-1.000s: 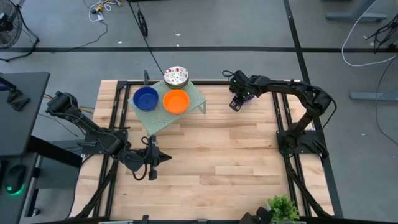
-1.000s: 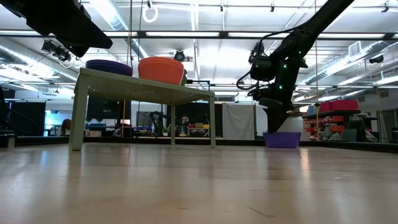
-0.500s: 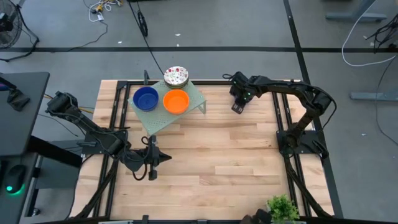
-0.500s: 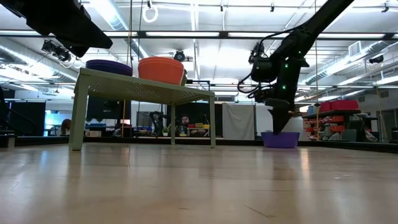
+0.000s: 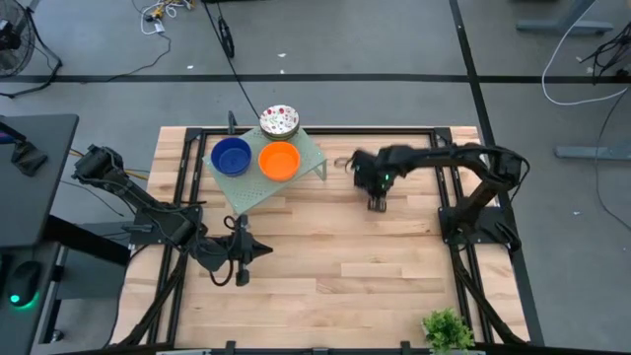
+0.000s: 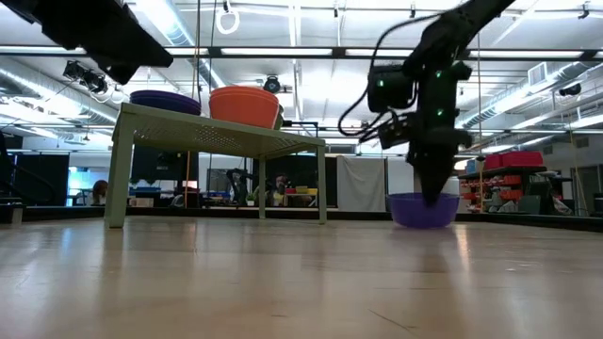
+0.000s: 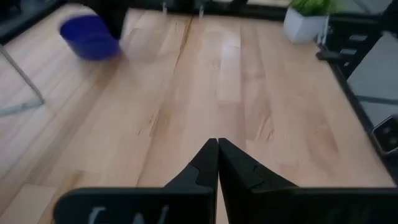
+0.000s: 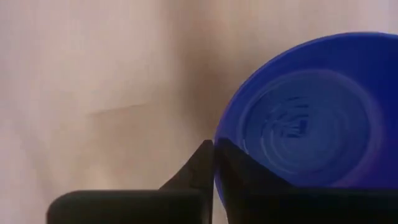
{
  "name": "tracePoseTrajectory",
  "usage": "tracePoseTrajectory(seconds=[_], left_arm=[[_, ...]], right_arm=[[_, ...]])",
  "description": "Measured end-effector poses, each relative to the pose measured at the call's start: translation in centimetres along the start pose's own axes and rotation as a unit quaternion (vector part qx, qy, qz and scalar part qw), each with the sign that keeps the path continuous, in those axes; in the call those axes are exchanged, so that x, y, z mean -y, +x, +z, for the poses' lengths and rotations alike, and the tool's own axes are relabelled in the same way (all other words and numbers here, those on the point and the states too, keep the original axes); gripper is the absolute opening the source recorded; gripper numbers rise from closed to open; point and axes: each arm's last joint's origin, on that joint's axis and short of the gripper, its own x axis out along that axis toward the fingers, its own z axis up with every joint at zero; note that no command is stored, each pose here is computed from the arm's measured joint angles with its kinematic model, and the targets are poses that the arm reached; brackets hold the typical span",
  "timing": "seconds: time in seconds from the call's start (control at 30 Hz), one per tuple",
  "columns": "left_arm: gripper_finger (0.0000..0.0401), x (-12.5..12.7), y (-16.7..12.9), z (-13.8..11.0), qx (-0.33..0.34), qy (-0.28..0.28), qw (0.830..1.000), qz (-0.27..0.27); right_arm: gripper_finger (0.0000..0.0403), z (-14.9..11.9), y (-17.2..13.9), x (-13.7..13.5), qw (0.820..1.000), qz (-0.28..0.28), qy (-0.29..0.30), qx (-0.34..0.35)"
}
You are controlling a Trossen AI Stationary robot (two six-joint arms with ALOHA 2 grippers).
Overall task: Pick & Place Mini bowls
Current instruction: Stack the blue bowl on the blue bowls on the shelf
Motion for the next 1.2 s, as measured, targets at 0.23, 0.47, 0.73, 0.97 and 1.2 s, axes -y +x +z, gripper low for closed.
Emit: tracePoseTrajectory(seconds=[0.23,0.47,0.73,0.97,1.2], left_arm=[[0.0016,0.6,-0.1,1.4,0.061,0.014,0.998,-0.028],[0.0016,1.2,0.7,1.7,0.091,0.033,0.995,-0.035],[0.0034,1.5,4.6,1.2,0.100,0.074,0.990,-0.065],[0.0144,0.6,7.1,1.4,0.074,0.076,0.991,-0.077],[0.0225,0.7,8.8,1.7,0.053,0.088,0.985,-0.137]], right_arm=[[0.0007,0.3,0.1,-9.5,0.977,0.085,-0.196,0.007],[0.0006,0.9,-0.2,-15.9,0.915,0.118,-0.369,0.114],[0.0004,3.1,-1.3,-18.0,0.842,0.110,-0.454,0.271],[0.0004,4.0,-2.3,-18.7,0.779,0.150,-0.495,0.353],[0.0004,4.1,-2.4,-18.8,0.774,0.154,-0.498,0.359]])
